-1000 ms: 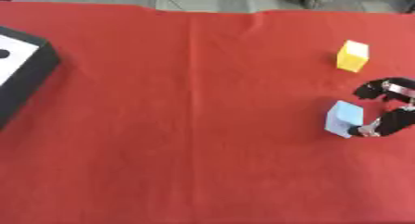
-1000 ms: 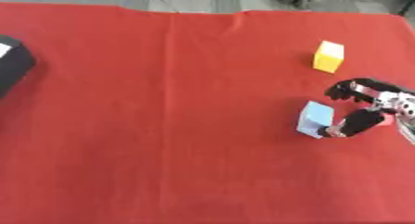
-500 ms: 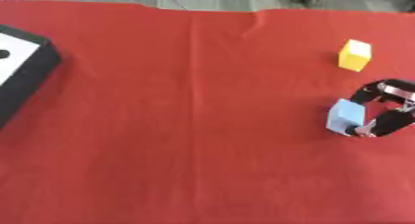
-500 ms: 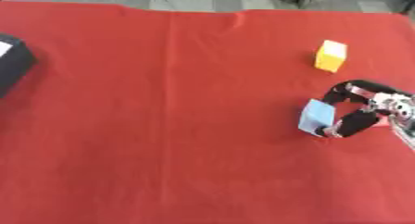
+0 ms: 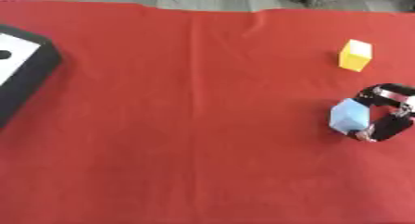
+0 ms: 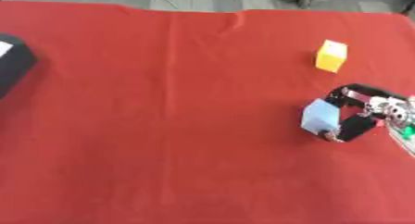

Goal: Pick up the objects with one hand, pass them to the other hand, and then place them into the box on the other side of the table.

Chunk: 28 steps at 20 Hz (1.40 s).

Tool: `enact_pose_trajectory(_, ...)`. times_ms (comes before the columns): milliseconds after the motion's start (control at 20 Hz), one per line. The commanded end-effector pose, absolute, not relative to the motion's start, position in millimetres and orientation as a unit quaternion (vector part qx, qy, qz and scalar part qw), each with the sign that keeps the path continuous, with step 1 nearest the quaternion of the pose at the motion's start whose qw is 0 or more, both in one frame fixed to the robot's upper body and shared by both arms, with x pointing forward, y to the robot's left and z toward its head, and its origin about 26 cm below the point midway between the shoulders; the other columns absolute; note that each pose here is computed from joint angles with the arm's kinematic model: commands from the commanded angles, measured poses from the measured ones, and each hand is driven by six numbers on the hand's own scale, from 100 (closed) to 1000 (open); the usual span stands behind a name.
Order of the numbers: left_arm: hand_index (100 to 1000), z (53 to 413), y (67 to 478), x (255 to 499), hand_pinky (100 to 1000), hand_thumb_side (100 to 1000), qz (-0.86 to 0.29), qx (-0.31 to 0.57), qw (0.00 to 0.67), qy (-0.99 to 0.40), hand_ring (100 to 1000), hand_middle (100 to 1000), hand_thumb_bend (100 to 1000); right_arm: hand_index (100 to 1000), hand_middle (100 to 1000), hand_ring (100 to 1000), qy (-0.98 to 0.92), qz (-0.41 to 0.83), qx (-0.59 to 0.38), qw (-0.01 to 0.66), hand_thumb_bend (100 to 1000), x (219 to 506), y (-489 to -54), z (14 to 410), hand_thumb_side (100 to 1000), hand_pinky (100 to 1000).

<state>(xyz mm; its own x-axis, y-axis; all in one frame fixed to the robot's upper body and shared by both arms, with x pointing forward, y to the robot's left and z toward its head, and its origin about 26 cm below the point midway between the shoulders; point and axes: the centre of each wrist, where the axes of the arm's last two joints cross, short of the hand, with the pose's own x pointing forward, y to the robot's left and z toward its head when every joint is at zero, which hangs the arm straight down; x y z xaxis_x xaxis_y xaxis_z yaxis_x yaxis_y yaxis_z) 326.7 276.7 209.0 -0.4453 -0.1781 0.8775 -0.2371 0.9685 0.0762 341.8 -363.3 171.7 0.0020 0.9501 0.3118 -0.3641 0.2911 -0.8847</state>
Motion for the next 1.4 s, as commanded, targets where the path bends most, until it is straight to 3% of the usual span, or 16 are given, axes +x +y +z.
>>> enact_pose_trajectory(50, 799, 216.8, 278.0, 325.7, 615, 745, 0.023, 0.126, 0.501, -0.856, 734, 791, 183, 637, 549, 797, -0.508, 0.502, -0.311, 0.627, 259, 339.3, -362.4, 187.9, 100, 872)
enact_pose_trajectory(650, 798, 222.9, 278.4, 324.5, 617, 731, 0.007, 0.132, 0.492, -0.861, 733, 791, 170, 591, 486, 771, -0.629, 0.416, -0.296, 0.586, 100, 314.6, -332.0, 222.3, 100, 843)
enact_pose_trajectory(1000, 802, 257.1, 268.3, 318.2, 624, 673, -0.083, 0.151, 0.442, -0.88, 736, 792, 138, 591, 476, 770, -0.713, 0.365, -0.267, 0.536, 100, 298.5, -284.7, 236.8, 100, 826)
enact_pose_trajectory(1400, 793, 293.9, 250.4, 307.5, 636, 623, -0.21, 0.178, 0.401, -0.873, 737, 781, 113, 592, 470, 772, -0.753, 0.335, -0.231, 0.517, 100, 308.9, -247.2, 229.3, 100, 810)
